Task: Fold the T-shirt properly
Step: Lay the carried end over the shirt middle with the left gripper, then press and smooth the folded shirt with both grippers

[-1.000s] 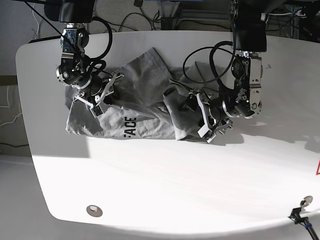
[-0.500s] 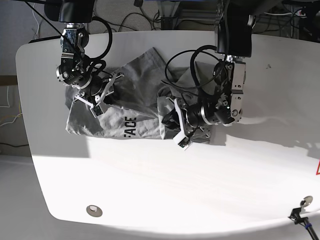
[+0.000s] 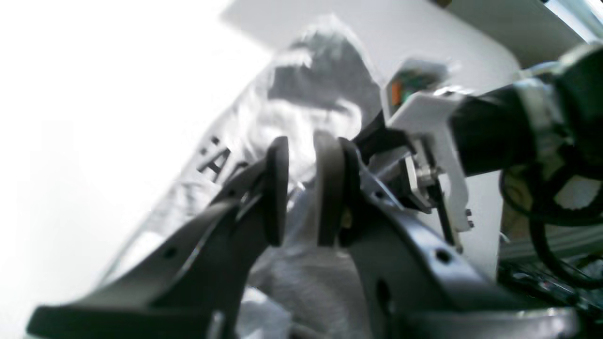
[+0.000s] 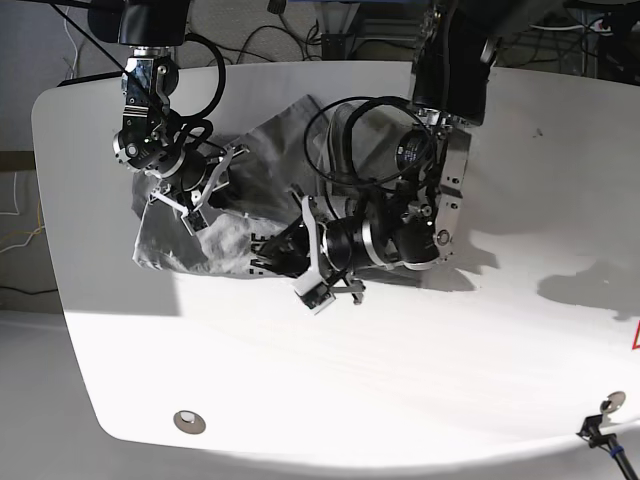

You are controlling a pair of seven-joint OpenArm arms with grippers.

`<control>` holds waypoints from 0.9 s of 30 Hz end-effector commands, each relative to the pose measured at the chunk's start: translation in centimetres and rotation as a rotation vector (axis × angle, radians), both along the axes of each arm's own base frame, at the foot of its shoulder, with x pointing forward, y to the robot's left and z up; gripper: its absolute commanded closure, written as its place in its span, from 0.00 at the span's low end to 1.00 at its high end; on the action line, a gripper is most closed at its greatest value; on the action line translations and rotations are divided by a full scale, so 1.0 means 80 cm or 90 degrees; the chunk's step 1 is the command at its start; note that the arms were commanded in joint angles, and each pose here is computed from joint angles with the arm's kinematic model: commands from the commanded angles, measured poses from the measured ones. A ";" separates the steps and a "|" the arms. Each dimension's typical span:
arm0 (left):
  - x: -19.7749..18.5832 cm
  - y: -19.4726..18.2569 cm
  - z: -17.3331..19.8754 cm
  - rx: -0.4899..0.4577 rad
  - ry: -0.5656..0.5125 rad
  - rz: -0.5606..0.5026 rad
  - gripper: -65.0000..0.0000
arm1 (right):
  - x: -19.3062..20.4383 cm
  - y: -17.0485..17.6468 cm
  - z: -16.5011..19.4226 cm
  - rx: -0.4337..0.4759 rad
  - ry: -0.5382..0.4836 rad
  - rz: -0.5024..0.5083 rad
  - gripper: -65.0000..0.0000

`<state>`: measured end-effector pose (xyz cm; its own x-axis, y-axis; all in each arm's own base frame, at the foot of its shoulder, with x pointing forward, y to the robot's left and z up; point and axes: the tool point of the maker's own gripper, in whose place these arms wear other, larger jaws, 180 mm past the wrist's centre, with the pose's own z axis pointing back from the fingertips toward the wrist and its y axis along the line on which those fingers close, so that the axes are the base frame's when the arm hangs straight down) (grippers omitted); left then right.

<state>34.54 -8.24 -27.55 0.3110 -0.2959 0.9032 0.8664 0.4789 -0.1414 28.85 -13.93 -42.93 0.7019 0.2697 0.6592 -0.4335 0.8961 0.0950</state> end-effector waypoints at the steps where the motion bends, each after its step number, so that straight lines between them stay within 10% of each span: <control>1: 0.008 0.024 0.001 0.042 -0.018 0.011 0.87 | -0.021 -0.010 -0.019 -0.041 0.055 0.012 0.75; 11: -0.027 0.116 -0.075 0.171 0.041 0.034 0.87 | -0.021 -0.009 -0.019 -0.040 0.055 0.012 0.75; 27: -0.028 0.090 -0.132 0.121 0.155 0.041 0.87 | -0.021 -0.009 -0.019 -0.040 0.056 0.012 0.75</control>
